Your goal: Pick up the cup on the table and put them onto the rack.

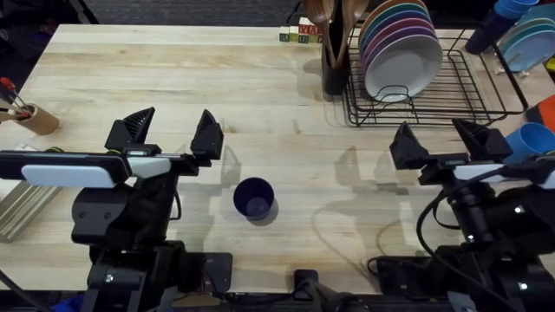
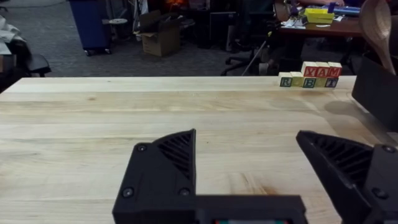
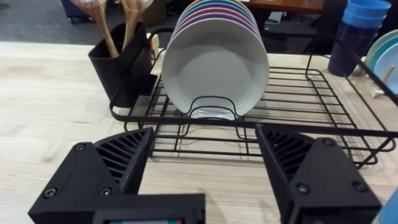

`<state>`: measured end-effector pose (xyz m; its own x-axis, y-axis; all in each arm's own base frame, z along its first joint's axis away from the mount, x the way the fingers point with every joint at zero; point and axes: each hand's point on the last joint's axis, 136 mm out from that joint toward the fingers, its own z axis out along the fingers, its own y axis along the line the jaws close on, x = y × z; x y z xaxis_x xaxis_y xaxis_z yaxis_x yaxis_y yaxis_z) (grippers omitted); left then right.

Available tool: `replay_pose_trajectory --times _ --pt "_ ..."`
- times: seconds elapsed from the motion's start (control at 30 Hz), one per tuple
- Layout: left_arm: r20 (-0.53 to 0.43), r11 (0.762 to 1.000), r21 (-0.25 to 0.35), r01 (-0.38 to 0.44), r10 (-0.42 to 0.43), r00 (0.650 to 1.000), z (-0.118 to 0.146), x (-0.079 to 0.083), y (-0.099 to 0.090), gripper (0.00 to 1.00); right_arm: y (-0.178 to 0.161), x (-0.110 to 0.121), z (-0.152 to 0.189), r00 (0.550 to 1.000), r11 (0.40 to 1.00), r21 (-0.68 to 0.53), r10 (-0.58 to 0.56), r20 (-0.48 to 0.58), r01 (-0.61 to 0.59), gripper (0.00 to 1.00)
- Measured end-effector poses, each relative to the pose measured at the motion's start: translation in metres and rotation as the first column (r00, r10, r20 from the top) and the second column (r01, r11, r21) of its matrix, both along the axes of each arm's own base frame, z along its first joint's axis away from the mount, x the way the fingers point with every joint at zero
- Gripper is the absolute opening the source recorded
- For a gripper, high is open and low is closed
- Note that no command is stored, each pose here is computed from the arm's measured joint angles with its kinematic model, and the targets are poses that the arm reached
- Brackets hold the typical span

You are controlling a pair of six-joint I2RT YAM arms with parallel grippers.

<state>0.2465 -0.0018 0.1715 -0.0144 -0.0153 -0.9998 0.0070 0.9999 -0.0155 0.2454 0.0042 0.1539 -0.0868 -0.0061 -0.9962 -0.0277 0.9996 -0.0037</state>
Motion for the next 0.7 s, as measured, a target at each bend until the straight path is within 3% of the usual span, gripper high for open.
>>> replay_pose_trajectory --times 0.7 --pt "-0.01 1.0 0.0 -0.019 0.019 1.0 0.0012 -0.001 0.0033 0.993 -0.0074 -0.0016 -0.0011 0.999 0.999 -0.016 -0.042 -0.022 0.042 0.993"
